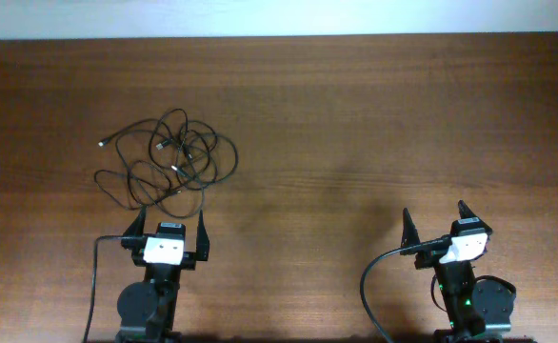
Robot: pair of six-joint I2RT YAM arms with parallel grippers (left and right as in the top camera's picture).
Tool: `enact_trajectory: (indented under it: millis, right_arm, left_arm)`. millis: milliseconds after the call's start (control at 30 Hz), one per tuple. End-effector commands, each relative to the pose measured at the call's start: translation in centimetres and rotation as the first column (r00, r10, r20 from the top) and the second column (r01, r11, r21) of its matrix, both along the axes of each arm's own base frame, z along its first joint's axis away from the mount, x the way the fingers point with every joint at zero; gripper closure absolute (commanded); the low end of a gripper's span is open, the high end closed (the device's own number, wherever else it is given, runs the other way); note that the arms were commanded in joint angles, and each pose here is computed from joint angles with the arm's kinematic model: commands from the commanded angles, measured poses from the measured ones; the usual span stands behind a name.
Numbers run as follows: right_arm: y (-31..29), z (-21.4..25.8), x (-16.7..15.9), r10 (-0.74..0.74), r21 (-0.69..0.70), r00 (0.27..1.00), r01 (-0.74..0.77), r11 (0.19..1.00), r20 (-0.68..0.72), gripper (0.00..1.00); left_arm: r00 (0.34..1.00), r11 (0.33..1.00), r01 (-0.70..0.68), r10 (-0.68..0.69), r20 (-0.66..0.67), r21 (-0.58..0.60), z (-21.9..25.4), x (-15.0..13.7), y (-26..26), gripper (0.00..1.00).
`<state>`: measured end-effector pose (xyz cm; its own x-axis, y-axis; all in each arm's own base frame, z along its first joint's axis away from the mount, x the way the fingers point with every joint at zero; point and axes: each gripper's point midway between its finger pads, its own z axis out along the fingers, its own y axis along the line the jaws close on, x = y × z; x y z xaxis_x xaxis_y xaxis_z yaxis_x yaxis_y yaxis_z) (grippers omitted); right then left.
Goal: Untangle cables
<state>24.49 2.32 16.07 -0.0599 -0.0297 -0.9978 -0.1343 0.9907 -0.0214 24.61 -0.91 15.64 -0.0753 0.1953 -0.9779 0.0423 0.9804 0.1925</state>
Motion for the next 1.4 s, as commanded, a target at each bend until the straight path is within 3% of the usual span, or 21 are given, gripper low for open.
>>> enact_trajectory:
  millis: [0,1167,1267,1367]
  right_arm:
    - [0.0,-0.2,0.0,-0.002,0.003,1.0,0.002,1.0,-0.005,0.02]
    - [0.0,-0.2,0.0,-0.002,0.003,1.0,0.002,1.0,-0.005,0.02]
    - [0.0,-0.2,0.0,-0.002,0.003,1.0,0.002,1.0,-0.005,0.02]
    - [0.0,-0.2,0.0,-0.001,0.003,1.0,0.001,1.0,-0.005,0.02]
  left_arm:
    - [1.0,1.0,0.023,-0.023,0.002,0.017,0.0,-0.1,-0.4,0.01]
    - [1.0,1.0,0.014,-0.014,0.005,0.018,0.0,0.0,-0.2,0.01]
    - [0.996,0.986,-0.088,0.09,0.008,-0.141,0.2,0.0,1.3,0.01]
    - [0.986,0.962,-0.16,0.167,0.011,-0.222,0.4,-0.1,2.6,0.01]
